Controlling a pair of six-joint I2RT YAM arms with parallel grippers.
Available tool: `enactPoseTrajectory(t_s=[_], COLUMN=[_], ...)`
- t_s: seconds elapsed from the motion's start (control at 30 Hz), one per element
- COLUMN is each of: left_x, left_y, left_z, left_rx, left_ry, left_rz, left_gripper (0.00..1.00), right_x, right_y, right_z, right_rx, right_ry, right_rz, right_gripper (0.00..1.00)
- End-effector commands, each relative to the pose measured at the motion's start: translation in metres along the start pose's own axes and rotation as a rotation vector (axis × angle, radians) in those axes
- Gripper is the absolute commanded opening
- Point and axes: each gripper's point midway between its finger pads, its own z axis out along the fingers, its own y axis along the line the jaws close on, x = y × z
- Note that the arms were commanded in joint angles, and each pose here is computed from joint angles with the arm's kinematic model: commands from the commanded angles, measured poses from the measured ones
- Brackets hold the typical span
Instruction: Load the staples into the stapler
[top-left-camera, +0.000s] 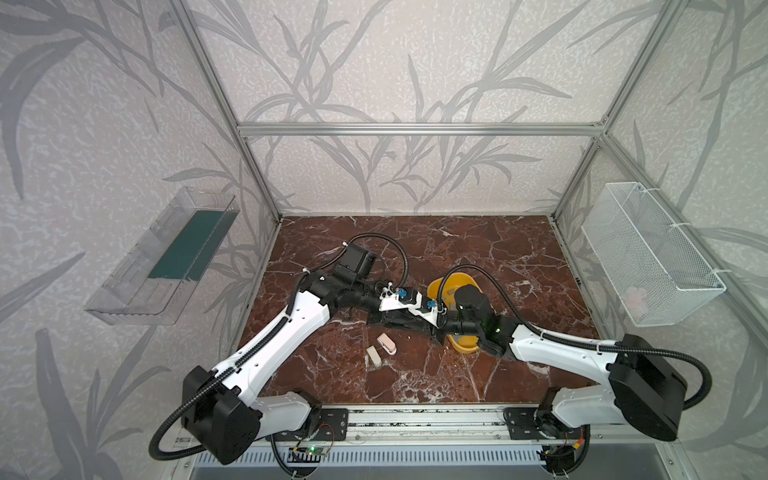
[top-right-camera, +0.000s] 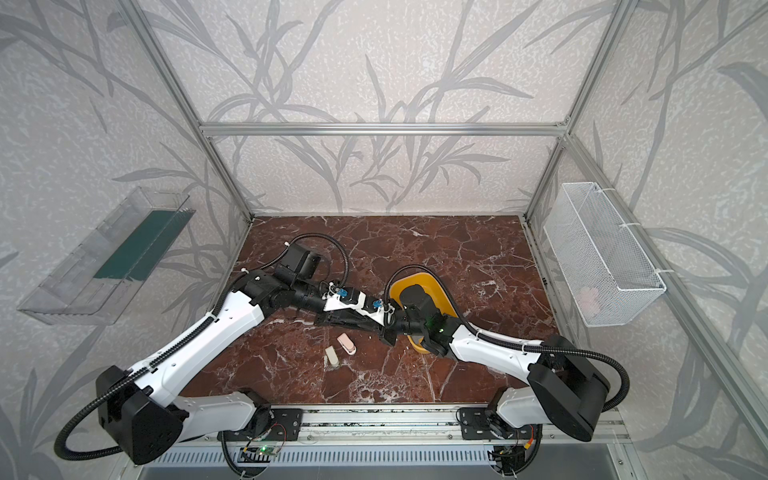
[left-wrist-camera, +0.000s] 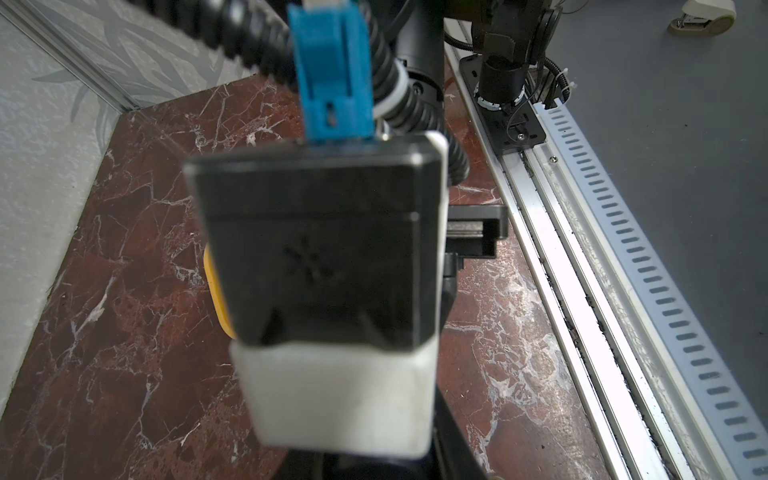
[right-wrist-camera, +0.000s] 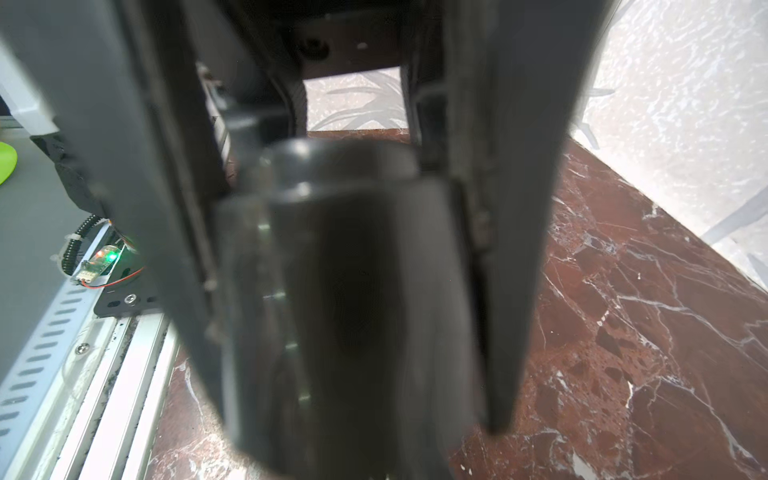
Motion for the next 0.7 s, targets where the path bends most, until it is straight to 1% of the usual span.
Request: enactPoseTrajectory(t_s=[0.0,0.17,0.4,0.53,0.67], left_x=[-0.035,-0.032,-0.029,-0.021,-0.01], left_y=[0.018,0.029,0.04,0.043,0.051], left_z=[-0.022,-0.035,-0.056,-0.063,-0.071], left_rx=[-0.084,-0.118,-0.185,-0.2,-0.221], left_ry=[-0.146,-0.188,-0.25,-0.268,-0.278], left_rz=[0.124,0.099,0.096,0.091,0.063], left_gripper=[0.0,0.0,0.0,0.0,0.0], right_x=[0.004,0.002,0.002,-0.001,-0.004], right_y=[0.012,0.011,0.002,-0.001,-0.005], right_z=[0.004,0.003,-0.002,-0.009,-0.016], right_rx=[-0.051,-0.049,0.019,0.048,0.055], right_ry=[0.022,0.016,-0.008,-0.053,-0.087], right_rz=[0.031,0.034,0.025,0.031,0.044], right_gripper=[0.0,0.0,0.0,0.0,0.0])
